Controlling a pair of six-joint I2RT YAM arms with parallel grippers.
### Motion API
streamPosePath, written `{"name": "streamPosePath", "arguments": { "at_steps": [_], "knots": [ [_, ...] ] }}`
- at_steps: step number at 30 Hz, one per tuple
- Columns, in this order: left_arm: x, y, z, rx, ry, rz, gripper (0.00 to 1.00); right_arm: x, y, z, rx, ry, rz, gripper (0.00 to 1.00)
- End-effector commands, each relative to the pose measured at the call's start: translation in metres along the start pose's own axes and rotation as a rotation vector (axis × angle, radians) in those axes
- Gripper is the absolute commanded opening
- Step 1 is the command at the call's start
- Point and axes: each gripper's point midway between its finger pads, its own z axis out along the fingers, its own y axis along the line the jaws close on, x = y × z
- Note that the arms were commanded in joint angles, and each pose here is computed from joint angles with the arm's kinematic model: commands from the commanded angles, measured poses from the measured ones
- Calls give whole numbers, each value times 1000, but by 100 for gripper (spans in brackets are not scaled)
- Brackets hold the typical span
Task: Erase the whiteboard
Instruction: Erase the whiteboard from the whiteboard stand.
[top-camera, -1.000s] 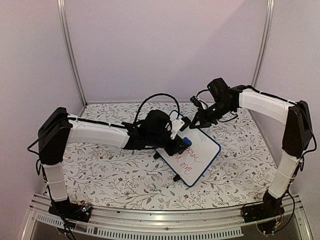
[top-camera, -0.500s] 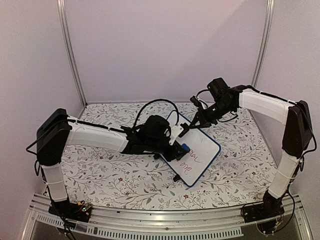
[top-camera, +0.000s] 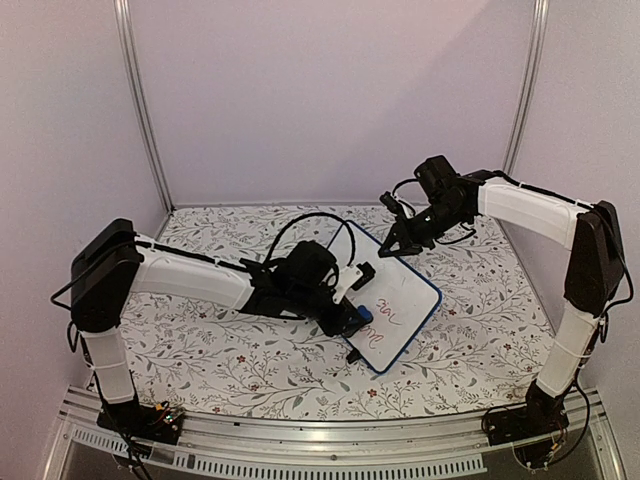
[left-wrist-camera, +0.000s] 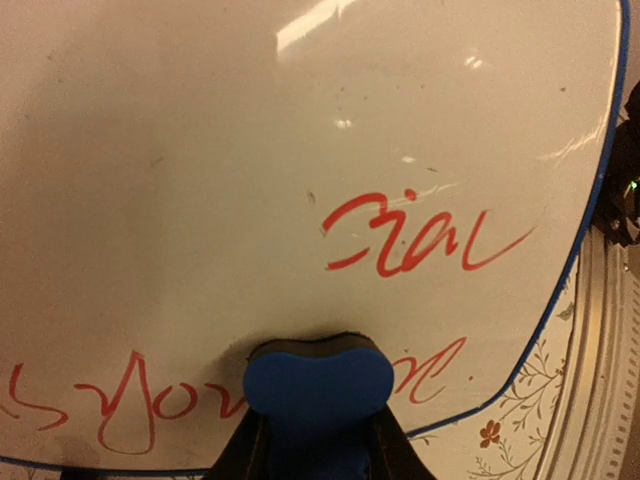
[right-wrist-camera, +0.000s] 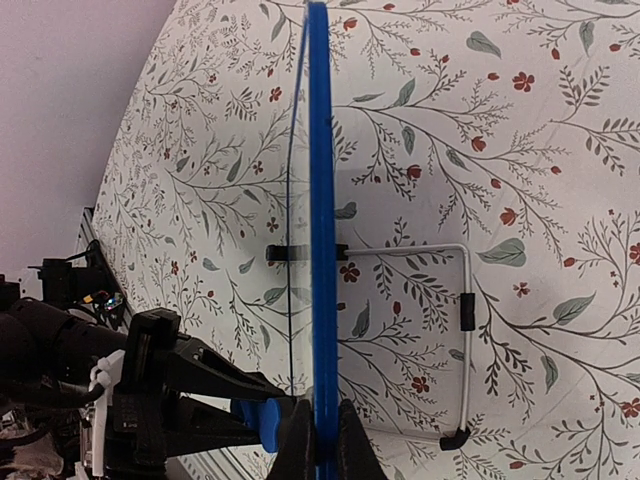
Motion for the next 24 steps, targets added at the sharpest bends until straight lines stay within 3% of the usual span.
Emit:
{"name": "streamPosePath", "arguments": {
  "at_steps": [1, 14, 21, 24],
  "knots": [
    [57, 6, 6, -50, 179, -48, 0, 35, -3, 18, 28, 126, 23, 0],
    [-63, 18, -34, -228, -38, -13, 0, 30, -1, 20, 21, 127, 34, 0],
    [-84, 16, -76, -286, -51, -77, 0, 31, -6, 21, 42, 127, 39, 0],
    [-72, 12, -74, -277, -6, -54, 0, 30, -6, 21, 42, 126, 39, 0]
  ]
}}
